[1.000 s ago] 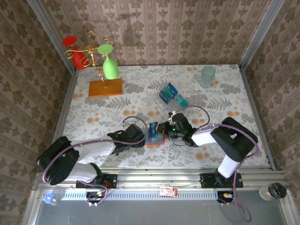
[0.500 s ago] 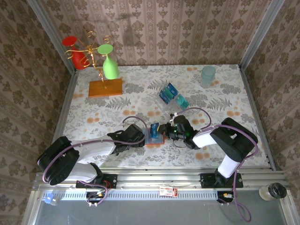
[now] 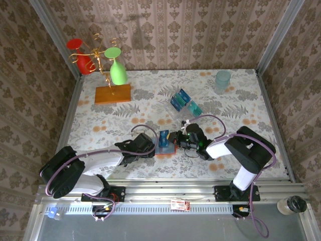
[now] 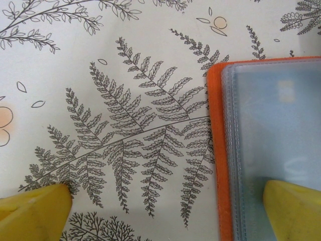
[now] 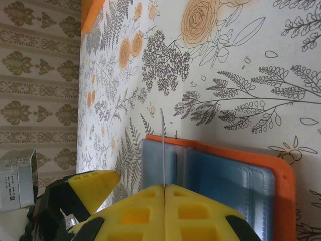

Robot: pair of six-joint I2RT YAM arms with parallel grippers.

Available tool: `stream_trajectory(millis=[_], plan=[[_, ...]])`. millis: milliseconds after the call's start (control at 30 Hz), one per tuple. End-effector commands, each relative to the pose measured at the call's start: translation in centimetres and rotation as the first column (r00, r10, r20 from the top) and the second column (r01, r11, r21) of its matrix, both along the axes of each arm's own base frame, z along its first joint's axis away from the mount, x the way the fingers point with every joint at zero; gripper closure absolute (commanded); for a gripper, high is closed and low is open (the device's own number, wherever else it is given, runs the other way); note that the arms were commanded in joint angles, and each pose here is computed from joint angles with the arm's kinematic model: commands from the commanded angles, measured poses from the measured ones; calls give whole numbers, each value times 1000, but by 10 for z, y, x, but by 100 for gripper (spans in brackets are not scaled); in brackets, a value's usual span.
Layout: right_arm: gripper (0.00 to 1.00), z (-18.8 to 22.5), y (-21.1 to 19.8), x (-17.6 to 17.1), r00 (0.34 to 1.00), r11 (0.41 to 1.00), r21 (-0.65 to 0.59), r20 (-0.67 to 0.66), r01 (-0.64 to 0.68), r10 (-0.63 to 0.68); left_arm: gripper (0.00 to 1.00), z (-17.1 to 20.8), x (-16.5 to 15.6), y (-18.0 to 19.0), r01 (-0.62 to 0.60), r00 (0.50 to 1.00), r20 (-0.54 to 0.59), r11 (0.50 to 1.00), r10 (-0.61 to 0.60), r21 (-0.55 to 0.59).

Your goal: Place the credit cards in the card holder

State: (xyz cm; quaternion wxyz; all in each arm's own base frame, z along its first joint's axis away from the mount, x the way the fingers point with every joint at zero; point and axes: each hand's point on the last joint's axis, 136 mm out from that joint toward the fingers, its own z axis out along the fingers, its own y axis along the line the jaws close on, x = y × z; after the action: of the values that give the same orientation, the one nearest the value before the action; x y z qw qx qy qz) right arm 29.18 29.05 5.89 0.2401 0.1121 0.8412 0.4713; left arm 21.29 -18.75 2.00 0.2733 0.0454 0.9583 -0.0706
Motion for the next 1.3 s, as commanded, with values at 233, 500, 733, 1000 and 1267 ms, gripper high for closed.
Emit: stream_trajectory(millis=[233, 500, 733, 1000, 1267], plan=[[100, -8, -1, 1, 1000, 1000, -6, 5, 22, -22, 0, -20, -19, 21, -11, 997, -72, 997, 17, 81], [100, -13, 0, -2, 1000, 1000, 0, -8, 15, -15, 0, -20, -19, 22, -11, 997, -73, 997, 17, 81], [100, -18, -2, -6, 1000, 1000, -1, -15, 19, -19, 0, -20, -19, 21, -9, 997, -72, 997, 15, 80], [100, -23, -9, -10, 999, 999, -8, -18, 35, -36, 0, -19, -19, 21, -9, 997, -72, 997, 15, 80], [100, -25, -3, -13, 1000, 1000, -2, -27, 9, -9, 0, -21, -20, 23, -11, 997, -74, 996, 18, 84]])
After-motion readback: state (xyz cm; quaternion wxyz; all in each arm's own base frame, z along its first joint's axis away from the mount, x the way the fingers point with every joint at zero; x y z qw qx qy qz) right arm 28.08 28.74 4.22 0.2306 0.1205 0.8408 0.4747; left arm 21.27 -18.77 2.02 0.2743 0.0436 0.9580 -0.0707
